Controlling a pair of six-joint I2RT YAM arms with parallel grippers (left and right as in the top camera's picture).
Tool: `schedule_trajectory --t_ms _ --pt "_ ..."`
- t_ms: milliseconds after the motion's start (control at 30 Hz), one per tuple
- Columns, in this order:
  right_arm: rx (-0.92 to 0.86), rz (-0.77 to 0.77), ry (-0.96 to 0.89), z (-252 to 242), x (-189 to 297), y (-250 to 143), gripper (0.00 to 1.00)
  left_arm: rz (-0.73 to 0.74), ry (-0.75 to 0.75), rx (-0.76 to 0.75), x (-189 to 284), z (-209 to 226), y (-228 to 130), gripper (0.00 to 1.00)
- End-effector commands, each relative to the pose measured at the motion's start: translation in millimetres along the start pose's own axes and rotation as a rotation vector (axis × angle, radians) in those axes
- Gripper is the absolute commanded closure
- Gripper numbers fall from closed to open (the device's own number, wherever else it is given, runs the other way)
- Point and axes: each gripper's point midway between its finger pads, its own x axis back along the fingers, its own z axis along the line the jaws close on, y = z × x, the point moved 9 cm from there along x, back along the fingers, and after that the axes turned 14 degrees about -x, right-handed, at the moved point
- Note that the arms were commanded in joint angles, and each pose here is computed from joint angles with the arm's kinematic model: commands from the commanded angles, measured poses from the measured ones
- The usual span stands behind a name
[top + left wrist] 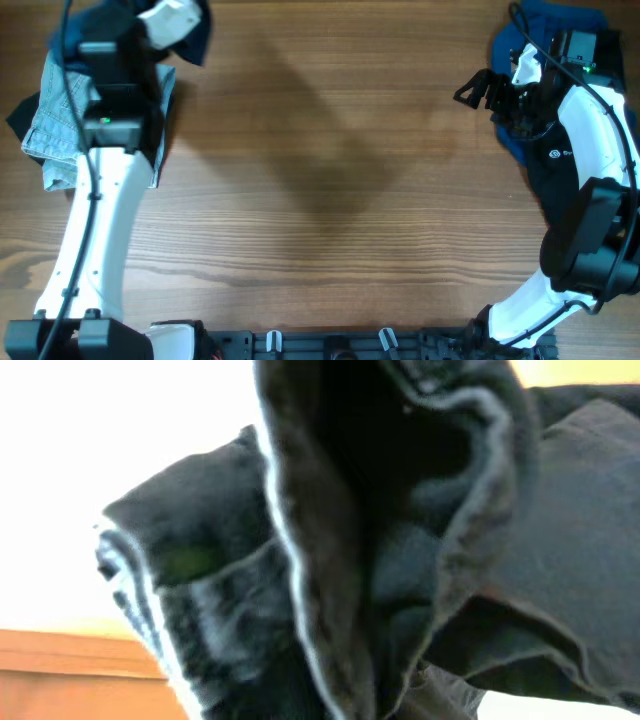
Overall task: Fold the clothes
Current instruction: 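Carry the shorts left with the left gripper onto the denim jeans stack, then press and adjust the shorts on top of the jeans with the left gripper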
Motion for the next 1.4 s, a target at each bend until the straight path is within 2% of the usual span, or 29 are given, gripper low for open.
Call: schedule_trajectory --t_ms 0,133,367,433,600,900,1000,1033,1267,1367 --pt "-0.013 0.012 0.016 1.4 -2.0 -1.1 0.00 -0.102 0.056 -0.188 -16.9 13.0 -39.1 0.96" --pt "-0.064 0.018 0.014 1.0 -2.0 -2.0 0.00 -0.153 -0.020 -0.166 -69.3 -31.7 -87.2 0.96" --pt "-0.063 0.008 0.017 1.5 -1.9 -0.4 0.01 -0.164 -0.062 -0.153 -126.1 -97.9 -91.3 0.96" --pt "-0.058 -0.001 0.019 1.9 -1.9 1.1 0.01 -0.133 -0.086 -0.144 -127.2 -102.4 -94.9 0.96" --pt "-0.052 -0.013 0.023 2.7 -1.9 3.0 0.00 0.055 -0.222 -0.153 -124.6 -121.5 -114.7 0.96" --pt "-0.054 -0.024 0.029 3.6 -1.8 5.0 0.01 0.133 -0.591 -0.147 -98.5 -169.5 -144.1 0.96" --pt "-0.052 -0.027 0.030 3.8 -1.8 5.5 0.00 0.173 -0.692 -0.104 -82.0 -175.5 -164.2 0.96" --pt "-0.052 -0.027 0.030 3.8 -1.8 5.5 0.00 0.190 -0.689 -0.085 -80.4 -174.0 -169.8 0.00" --pt "-0.067 -0.030 0.032 4.0 -1.8 6.0 0.00 0.185 -0.617 0.045 -72.4 -150.0 -161.2 0.00" --pt "-0.068 -0.030 0.032 4.0 -1.8 5.9 0.00 0.097 -0.603 0.075 -46.6 -120.0 -140.9 0.00"
